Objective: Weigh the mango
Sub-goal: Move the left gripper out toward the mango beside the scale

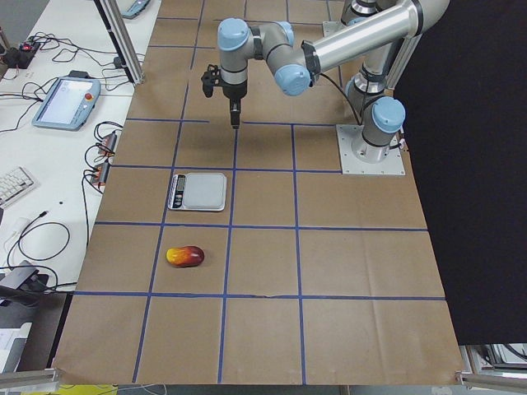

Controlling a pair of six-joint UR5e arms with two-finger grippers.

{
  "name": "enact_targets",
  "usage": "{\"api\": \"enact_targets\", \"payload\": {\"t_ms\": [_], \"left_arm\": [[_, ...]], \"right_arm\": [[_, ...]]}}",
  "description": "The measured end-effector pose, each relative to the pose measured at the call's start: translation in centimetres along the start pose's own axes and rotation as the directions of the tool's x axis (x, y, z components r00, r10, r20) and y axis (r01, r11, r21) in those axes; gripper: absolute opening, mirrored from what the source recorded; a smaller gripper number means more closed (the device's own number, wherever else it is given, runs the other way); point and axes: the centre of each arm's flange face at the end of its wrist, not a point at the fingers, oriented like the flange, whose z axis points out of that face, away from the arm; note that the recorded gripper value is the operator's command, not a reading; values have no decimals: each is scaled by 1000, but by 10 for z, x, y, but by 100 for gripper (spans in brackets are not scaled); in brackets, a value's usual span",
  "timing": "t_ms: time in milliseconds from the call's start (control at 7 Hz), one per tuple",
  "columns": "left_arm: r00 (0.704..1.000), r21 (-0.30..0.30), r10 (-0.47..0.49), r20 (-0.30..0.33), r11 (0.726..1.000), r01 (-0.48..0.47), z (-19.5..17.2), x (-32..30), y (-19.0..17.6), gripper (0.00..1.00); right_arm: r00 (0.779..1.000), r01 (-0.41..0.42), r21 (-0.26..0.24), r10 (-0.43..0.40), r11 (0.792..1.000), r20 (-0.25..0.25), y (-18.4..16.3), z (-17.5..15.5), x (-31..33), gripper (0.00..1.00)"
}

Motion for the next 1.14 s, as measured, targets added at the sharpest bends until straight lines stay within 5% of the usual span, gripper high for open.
{"api": "enact_targets", "payload": {"t_ms": [714, 1143], "left_arm": [[992, 73, -103, 67, 992, 98, 79, -287, -104, 100], [991, 43, -129, 40, 991, 128, 131, -352, -136, 100]], "right_arm": [[1000, 0, 0, 0, 1000, 0, 0, 0, 0, 100], [1000, 0, 0, 0, 1000, 0, 0, 0, 0, 100]]}}
